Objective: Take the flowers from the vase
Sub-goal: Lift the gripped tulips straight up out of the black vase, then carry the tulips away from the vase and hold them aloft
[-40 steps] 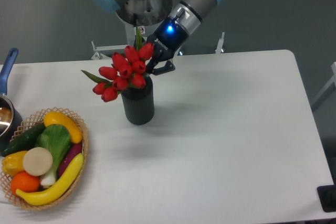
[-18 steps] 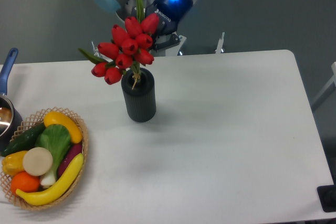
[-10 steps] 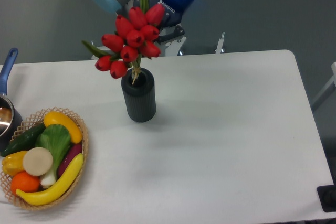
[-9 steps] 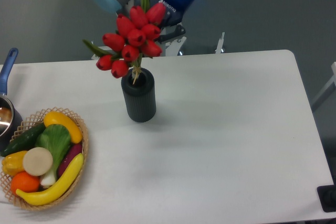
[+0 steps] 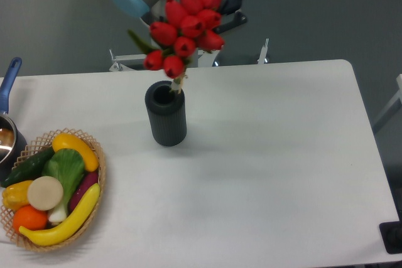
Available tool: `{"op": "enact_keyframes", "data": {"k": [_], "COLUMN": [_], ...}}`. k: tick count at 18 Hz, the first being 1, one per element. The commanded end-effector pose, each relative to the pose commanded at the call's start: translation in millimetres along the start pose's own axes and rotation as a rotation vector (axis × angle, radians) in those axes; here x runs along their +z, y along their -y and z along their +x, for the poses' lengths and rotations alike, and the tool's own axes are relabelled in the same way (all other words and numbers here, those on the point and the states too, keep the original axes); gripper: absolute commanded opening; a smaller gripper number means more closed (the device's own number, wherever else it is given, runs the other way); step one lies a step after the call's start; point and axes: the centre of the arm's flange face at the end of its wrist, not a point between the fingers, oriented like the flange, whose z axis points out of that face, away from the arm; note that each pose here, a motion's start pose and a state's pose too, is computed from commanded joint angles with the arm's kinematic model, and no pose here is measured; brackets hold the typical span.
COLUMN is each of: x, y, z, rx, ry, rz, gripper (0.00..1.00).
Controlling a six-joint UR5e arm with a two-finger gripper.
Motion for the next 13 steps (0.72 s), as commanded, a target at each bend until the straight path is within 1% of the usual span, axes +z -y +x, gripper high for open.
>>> {"op": "enact_keyframes", "data": {"k": [4, 6, 7, 9, 13], "x": [-36, -45, -48, -65, -85], "y": [-11, -23, -30, -45, -76], "z": [-34, -52, -61, -78, -114], "rx": [0.048, 0.063, 0.080, 0.123, 0.162], "ry": [0.100, 0.125, 0.140, 0.207, 0.268], "rz": [0.009, -0.001, -0.031, -0.128, -0.327], "gripper": [0.19, 0.19, 0.19, 0.19, 0.19]}}
